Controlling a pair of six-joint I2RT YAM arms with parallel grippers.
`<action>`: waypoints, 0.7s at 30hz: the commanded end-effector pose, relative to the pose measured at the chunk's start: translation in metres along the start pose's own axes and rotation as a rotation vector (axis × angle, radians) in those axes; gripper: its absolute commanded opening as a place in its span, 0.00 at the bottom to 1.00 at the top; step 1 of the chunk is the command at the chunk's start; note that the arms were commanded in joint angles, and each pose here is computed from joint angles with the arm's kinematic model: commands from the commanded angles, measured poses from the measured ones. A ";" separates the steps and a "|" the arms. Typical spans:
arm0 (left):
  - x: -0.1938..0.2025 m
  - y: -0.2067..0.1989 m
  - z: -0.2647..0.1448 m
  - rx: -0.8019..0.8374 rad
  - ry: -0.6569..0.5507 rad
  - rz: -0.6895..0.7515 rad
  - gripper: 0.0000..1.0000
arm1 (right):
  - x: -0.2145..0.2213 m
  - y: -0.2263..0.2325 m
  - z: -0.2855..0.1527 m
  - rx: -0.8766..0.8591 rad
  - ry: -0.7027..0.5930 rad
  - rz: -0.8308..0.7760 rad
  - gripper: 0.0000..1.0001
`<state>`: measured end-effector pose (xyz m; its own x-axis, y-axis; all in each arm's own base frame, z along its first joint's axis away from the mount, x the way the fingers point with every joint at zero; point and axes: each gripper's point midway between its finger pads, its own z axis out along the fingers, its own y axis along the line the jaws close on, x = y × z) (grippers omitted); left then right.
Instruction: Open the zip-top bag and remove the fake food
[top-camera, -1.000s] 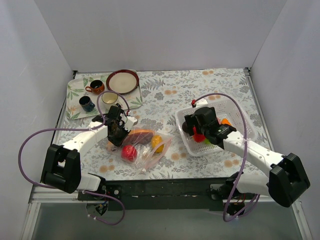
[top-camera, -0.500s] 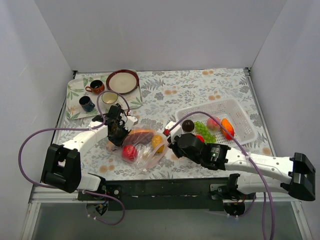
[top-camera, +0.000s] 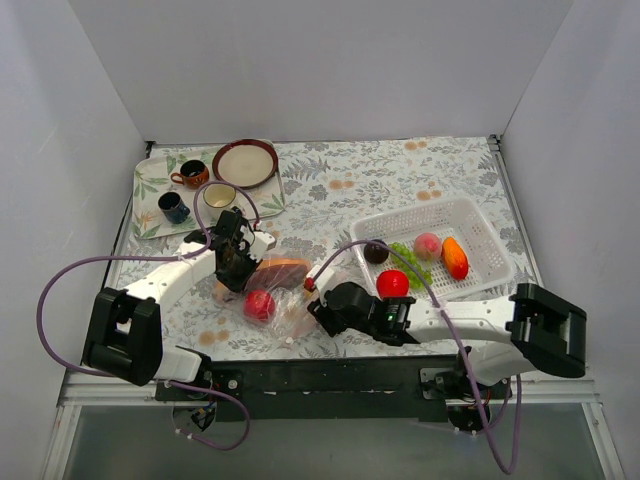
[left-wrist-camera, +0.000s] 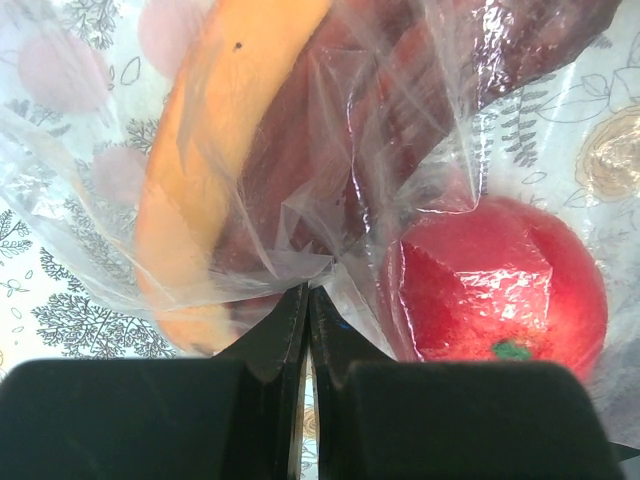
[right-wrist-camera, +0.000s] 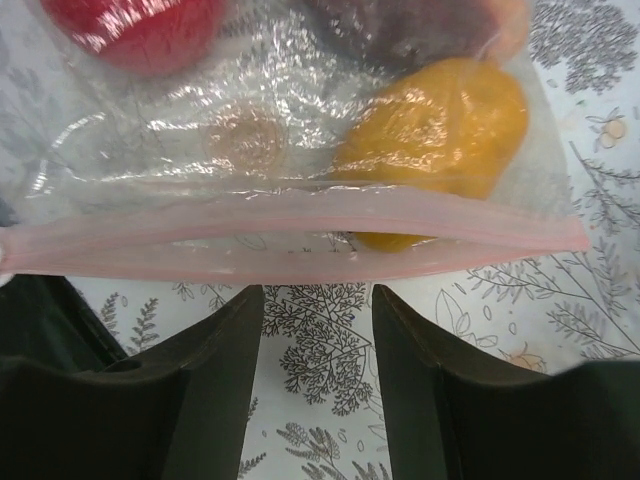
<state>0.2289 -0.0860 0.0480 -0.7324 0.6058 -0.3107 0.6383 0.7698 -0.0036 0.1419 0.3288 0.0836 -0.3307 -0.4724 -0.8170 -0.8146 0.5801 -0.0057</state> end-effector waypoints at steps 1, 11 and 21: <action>-0.017 0.006 -0.010 -0.019 -0.051 -0.004 0.00 | -0.013 0.007 0.025 -0.014 -0.037 0.052 0.59; -0.018 0.006 -0.013 -0.019 -0.056 0.013 0.00 | -0.035 -0.023 0.052 0.172 -0.120 0.030 0.99; -0.010 0.003 -0.012 -0.008 -0.048 0.037 0.00 | -0.034 -0.033 0.089 0.226 -0.105 0.023 0.99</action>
<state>0.2321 -0.0864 0.0527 -0.7212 0.6155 -0.3177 0.6482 0.7615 0.0039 0.2001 0.3661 0.0458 -0.3206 -0.4603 -0.8278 -0.7165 0.6895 -0.1060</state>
